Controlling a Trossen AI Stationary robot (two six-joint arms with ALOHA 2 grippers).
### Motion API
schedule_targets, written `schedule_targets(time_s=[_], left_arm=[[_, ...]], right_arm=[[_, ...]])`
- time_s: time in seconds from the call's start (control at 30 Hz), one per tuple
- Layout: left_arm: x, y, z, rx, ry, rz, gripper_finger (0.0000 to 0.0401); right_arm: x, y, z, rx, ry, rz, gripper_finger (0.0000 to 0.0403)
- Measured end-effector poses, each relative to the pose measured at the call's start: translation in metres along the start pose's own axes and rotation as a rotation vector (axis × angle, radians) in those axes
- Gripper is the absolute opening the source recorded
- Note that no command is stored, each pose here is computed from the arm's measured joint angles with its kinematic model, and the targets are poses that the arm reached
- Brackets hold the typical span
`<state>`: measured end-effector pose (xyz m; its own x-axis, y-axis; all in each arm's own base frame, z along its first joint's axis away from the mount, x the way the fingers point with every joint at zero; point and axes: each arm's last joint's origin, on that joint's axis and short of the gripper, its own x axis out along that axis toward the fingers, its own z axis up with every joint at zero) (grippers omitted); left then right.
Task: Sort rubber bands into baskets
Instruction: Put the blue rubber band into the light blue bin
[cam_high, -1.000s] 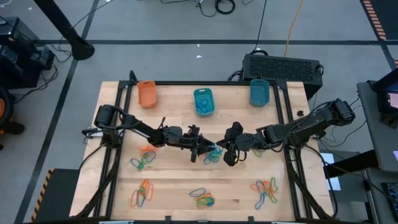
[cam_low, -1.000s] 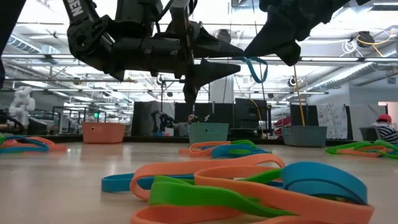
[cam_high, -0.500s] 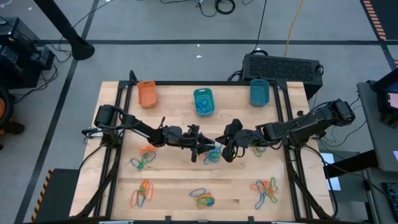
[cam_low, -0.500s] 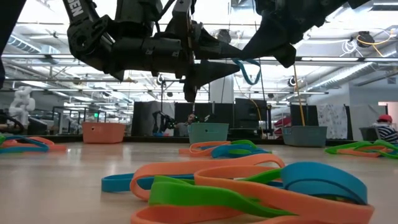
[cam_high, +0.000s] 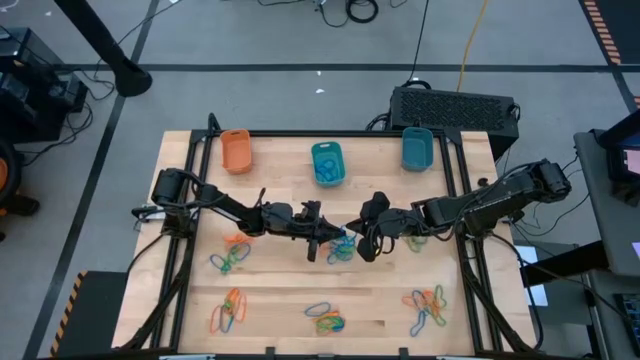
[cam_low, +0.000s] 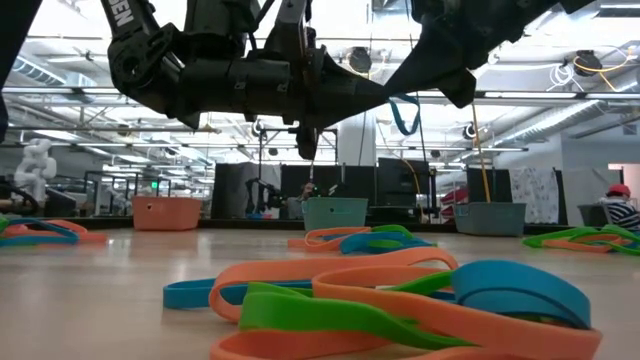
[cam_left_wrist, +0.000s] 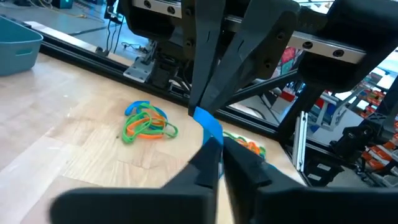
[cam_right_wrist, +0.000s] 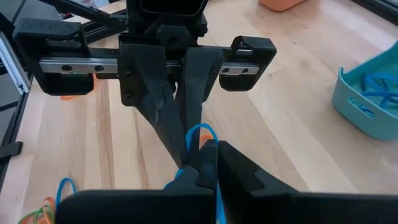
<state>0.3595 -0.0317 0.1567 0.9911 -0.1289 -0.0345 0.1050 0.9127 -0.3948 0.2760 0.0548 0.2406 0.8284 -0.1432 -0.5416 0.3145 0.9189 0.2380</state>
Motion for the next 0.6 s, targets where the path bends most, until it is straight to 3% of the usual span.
schedule_targets(time_s=[0.3, 0.6], left_arm=[[0.0, 0.0, 0.0, 0.008, 0.002, -0.003, 0.0004], [-0.001, 0.01, 0.006, 0.018, -0.012, 0.026, 0.0001]], right_arm=[[0.0, -0.001, 0.0, -0.021, 0.0, -0.003, 0.0013], [-0.013, -0.011, 0.005, -0.121, 0.023, -0.042, 0.0098]])
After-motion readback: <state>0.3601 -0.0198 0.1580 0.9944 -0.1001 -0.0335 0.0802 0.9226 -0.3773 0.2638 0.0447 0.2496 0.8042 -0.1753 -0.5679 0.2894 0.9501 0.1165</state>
